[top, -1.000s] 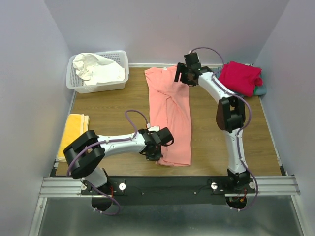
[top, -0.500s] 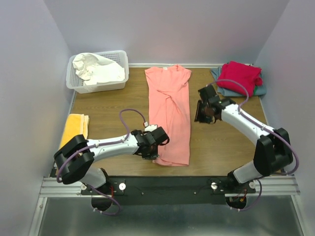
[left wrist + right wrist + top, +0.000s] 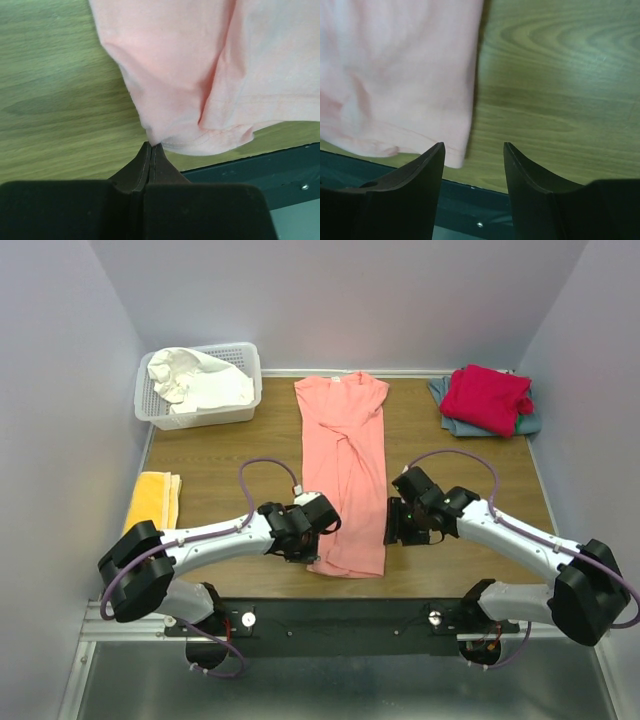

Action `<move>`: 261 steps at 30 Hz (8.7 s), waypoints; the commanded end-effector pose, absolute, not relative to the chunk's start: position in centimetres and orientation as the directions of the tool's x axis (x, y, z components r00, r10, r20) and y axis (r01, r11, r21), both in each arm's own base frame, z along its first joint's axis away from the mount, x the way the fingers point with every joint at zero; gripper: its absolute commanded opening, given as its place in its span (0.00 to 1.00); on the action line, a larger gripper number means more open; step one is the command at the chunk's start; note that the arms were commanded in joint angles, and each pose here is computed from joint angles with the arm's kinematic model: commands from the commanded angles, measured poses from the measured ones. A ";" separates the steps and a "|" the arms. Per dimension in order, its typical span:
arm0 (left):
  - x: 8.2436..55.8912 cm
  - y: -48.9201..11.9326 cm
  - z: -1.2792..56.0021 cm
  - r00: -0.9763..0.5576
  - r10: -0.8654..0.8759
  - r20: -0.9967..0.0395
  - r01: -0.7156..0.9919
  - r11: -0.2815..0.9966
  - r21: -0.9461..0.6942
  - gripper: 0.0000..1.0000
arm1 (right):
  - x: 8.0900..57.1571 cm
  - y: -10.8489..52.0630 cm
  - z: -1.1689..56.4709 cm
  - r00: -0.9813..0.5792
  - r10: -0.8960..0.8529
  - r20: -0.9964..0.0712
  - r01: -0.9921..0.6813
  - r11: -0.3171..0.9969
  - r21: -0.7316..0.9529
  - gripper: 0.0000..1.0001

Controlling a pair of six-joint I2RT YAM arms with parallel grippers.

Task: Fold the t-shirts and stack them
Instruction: Fold the tshirt

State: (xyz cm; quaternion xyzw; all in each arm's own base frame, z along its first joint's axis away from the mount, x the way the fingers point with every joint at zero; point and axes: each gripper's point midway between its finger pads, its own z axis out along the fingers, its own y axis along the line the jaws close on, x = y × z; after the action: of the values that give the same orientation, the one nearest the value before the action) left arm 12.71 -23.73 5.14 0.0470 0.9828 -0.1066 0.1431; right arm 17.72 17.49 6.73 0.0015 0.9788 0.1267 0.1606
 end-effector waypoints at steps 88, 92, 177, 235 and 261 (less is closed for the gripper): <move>24.5 -22.6 10.2 -0.858 -0.186 -0.478 -0.161 0.982 -0.095 0.00 | 25.1 19.0 9.8 -0.829 0.001 -0.559 -0.023 0.999 0.036 0.01; 27.9 -22.6 9.8 -0.853 -0.163 -0.495 -0.158 0.986 -0.054 0.00 | 28.3 17.5 9.6 -0.814 0.002 -0.581 0.014 1.000 -0.017 0.01; 50.9 -23.6 5.8 -0.816 0.087 -0.571 0.108 0.994 -0.003 0.25 | 49.3 22.9 4.1 -0.816 0.066 -0.574 0.013 0.995 0.097 0.47; 33.7 -21.3 5.2 -0.875 -0.061 -0.481 0.169 0.891 -0.421 0.36 | 32.6 18.3 3.2 -0.850 0.178 -0.495 -0.001 0.941 0.339 0.69; 32.8 -22.4 2.2 -0.899 -0.046 -0.435 0.187 0.858 -0.478 0.30 | 32.3 18.8 0.1 -0.879 0.190 -0.437 0.028 0.937 0.349 0.15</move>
State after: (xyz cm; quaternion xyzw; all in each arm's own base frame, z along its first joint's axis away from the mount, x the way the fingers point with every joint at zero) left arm 33.41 -21.83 3.03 0.0326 0.9376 -0.2523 0.2371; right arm 33.72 19.16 2.37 0.0576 0.9434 0.1791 0.2732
